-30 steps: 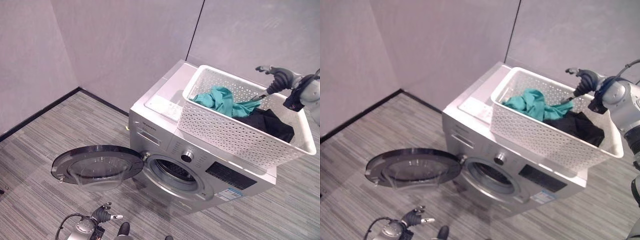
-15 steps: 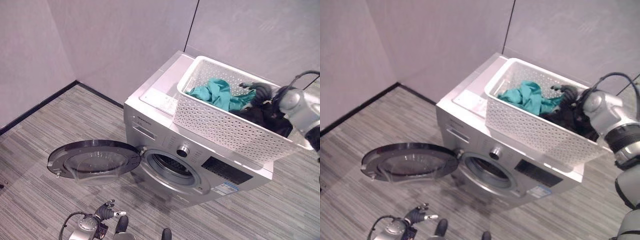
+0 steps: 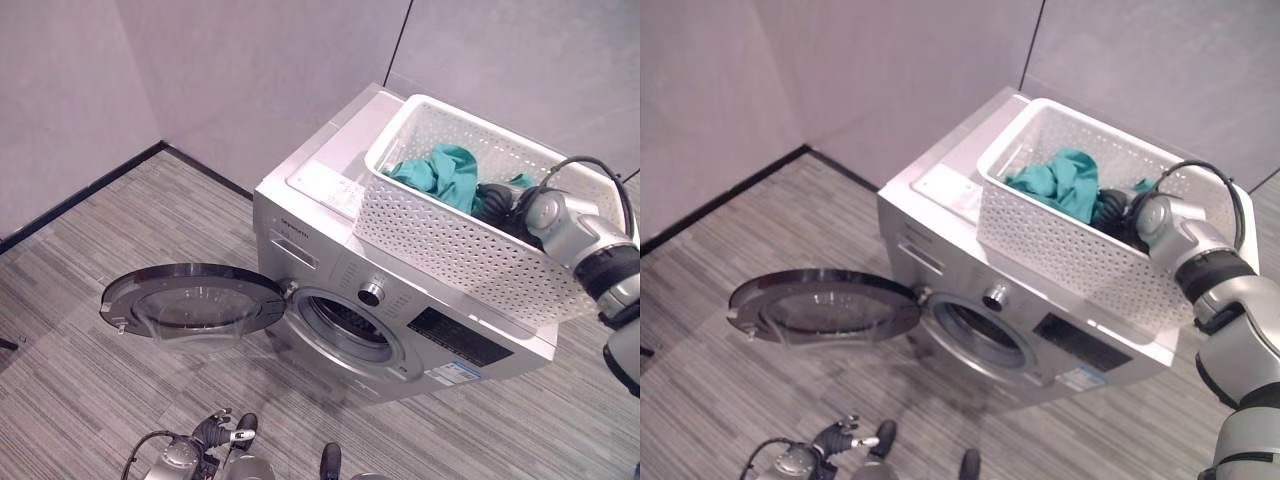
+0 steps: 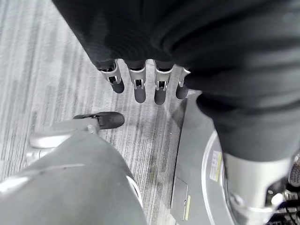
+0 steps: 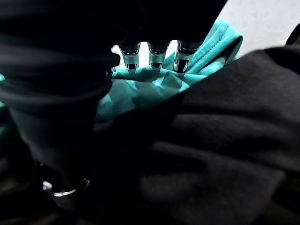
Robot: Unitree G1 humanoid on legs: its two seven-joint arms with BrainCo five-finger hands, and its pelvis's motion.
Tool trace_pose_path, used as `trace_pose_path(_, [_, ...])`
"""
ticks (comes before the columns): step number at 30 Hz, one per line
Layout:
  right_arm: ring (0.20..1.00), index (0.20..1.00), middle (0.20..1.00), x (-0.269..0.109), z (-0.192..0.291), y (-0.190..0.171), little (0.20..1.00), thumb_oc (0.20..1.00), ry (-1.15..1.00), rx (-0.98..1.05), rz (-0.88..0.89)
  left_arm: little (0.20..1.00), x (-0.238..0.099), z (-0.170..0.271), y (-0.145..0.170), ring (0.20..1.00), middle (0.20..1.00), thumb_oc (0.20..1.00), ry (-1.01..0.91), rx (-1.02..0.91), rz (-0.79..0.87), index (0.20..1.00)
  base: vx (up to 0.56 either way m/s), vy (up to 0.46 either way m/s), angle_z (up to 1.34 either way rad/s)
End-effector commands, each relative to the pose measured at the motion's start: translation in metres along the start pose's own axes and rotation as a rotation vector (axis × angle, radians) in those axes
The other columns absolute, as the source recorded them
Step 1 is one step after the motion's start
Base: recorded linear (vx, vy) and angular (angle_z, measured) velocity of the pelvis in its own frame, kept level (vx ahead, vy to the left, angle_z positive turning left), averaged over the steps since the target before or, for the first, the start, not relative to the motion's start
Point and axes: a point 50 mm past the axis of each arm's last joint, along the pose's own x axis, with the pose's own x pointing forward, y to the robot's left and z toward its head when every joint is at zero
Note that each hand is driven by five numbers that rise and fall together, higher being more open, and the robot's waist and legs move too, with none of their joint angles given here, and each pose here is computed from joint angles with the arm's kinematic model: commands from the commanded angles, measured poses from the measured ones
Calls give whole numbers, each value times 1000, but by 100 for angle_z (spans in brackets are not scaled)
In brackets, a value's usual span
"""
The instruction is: Grab the laundry basket,head to the washer,open it,put in the laundry and shut it.
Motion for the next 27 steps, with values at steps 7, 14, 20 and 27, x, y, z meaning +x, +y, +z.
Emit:
trace_pose_path(7, [1000,1000,1000,-13,5,-28,1000,1000,-35,-78,-11,1000,8,36,1,1000,1000,1000,-110,57,-7,1000,6,-14,0])
trace_pose_path(14, [307,307,307,-18,20,-14,307,307,-119,-108,99,1000,10,54,0,1000,1000,1000,-169,66,-12,1000,0,0,0])
trace_pose_path(20, [200,200,200,-20,20,-39,200,200,-154,32,-44,1000,11,60,-4,1000,1000,1000,-182,65,-13,1000,0,0,0])
trace_pose_path(27, [200,200,200,-37,21,-86,200,200,-213,198,-281,1000,12,46,-6,1000,1000,1000,-128,72,-16,1000,26,14,0])
